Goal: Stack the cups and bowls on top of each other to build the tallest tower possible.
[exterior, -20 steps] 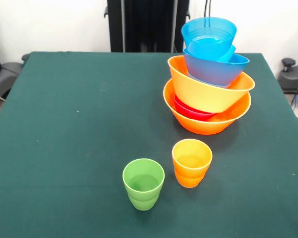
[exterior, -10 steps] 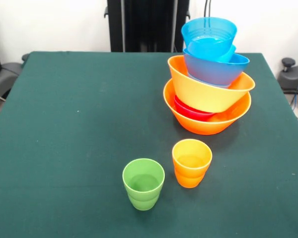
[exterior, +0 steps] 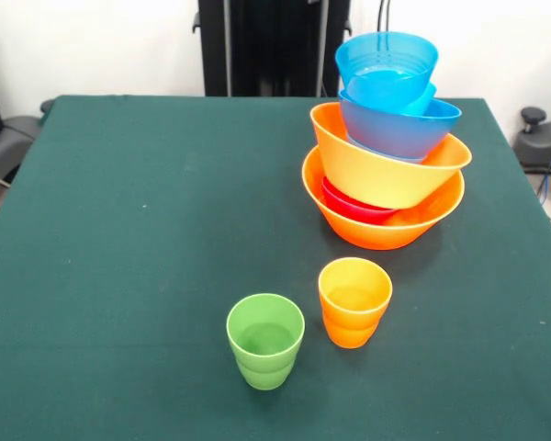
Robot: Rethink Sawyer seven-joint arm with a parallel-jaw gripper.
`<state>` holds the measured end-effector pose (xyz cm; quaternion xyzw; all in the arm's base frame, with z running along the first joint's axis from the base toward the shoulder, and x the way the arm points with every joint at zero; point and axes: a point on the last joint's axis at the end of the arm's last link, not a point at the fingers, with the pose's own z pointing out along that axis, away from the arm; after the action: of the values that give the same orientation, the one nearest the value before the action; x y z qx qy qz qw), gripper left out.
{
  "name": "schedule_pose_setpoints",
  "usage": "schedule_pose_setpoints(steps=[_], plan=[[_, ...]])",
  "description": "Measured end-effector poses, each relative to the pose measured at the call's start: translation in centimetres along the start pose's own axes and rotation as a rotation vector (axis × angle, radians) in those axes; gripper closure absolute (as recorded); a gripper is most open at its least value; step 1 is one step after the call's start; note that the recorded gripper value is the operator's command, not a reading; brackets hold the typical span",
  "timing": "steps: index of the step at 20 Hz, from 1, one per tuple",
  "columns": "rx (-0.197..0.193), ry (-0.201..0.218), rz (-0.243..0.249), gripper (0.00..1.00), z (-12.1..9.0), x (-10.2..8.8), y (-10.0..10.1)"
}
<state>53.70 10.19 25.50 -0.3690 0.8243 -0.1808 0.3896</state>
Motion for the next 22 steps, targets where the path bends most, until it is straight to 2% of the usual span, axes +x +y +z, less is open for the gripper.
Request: schedule_pose_setpoints(steps=[4, 13, 22], plan=[[0.0, 0.021, 0.035, 1.0, 0.2, 1.0, 1.2], [-0.018, 0.039, 0.141, 1.0, 0.6, 2.5, 4.3], [-0.052, 0.084, 0.16, 1.0, 1.8, 4.2, 6.6]])
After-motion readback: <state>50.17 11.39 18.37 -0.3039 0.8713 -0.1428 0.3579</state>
